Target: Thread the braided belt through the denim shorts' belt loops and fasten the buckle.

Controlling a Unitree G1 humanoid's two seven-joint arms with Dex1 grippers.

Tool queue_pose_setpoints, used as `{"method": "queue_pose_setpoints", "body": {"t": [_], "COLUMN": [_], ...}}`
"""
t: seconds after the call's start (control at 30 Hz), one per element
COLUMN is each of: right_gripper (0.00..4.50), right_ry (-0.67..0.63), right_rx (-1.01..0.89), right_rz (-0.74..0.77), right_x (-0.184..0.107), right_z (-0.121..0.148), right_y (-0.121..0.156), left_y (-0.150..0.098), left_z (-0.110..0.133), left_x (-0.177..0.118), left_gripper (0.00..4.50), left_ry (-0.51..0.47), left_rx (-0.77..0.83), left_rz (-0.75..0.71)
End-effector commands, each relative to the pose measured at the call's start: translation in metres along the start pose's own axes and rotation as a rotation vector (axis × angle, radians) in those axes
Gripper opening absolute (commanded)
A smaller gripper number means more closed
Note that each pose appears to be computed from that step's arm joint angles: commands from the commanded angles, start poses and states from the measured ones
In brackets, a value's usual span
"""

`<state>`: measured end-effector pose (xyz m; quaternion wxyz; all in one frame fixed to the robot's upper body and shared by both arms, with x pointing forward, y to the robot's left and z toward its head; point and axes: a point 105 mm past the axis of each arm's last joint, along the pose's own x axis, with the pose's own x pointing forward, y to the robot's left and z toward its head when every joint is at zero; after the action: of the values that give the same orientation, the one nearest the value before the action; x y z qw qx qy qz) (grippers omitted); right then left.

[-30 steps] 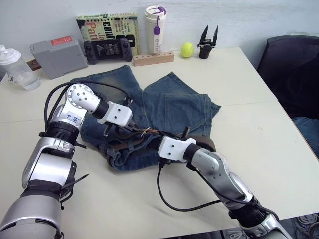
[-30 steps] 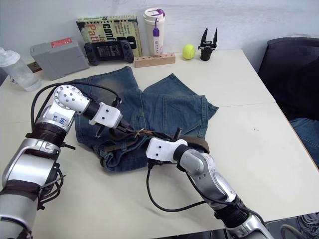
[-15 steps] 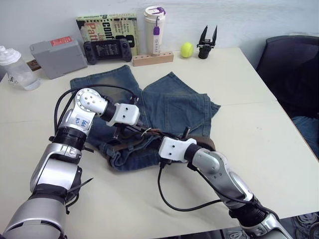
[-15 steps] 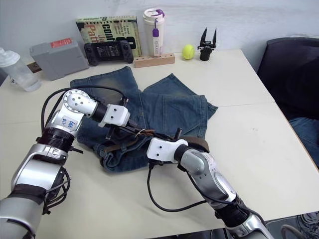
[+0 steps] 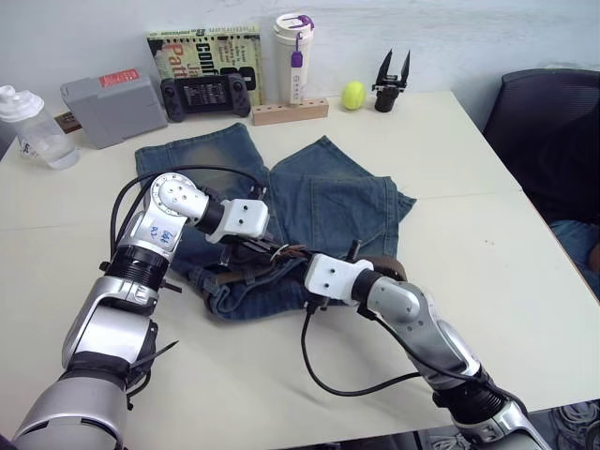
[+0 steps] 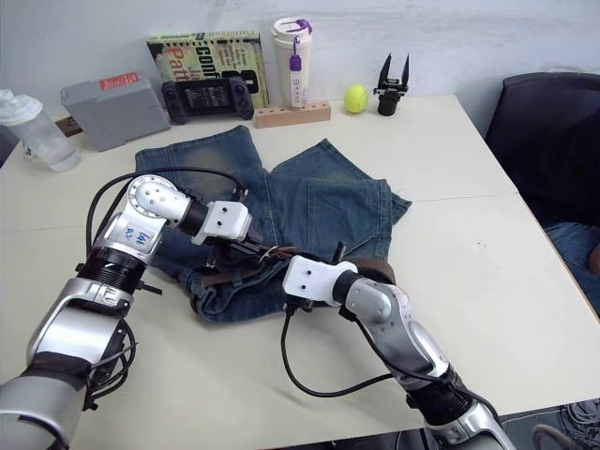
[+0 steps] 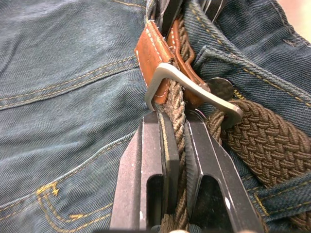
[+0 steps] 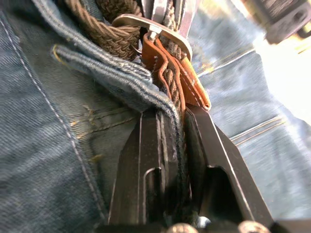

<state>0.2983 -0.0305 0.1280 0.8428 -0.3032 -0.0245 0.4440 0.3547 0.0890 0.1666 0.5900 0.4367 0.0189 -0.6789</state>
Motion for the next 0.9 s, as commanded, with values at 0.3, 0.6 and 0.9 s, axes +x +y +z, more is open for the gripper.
{"method": "queue_pose_setpoints", "body": {"t": [0.3,0.6,0.9], "right_gripper": [3.68,3.68,3.68], "right_ry": [-0.103,0.019,0.042], "right_rx": [0.303,-0.189,-0.284], "right_rz": [0.002,0.062,0.020], "right_x": [-0.086,-0.070,-0.046], "right_z": [0.037,0.028,0.010], "right_y": [-0.063,-0.053,-0.041], "left_y": [-0.001,-0.002,-0.009], "left_z": [0.010,0.012,0.010], "left_x": [0.004,0.006,0.011], "left_gripper": [0.00,0.00,0.00], "left_ry": [-0.002,-0.016,-0.026], "left_rx": [0.080,0.072,-0.061], "left_rz": [-0.040,-0.035,0.046]}}
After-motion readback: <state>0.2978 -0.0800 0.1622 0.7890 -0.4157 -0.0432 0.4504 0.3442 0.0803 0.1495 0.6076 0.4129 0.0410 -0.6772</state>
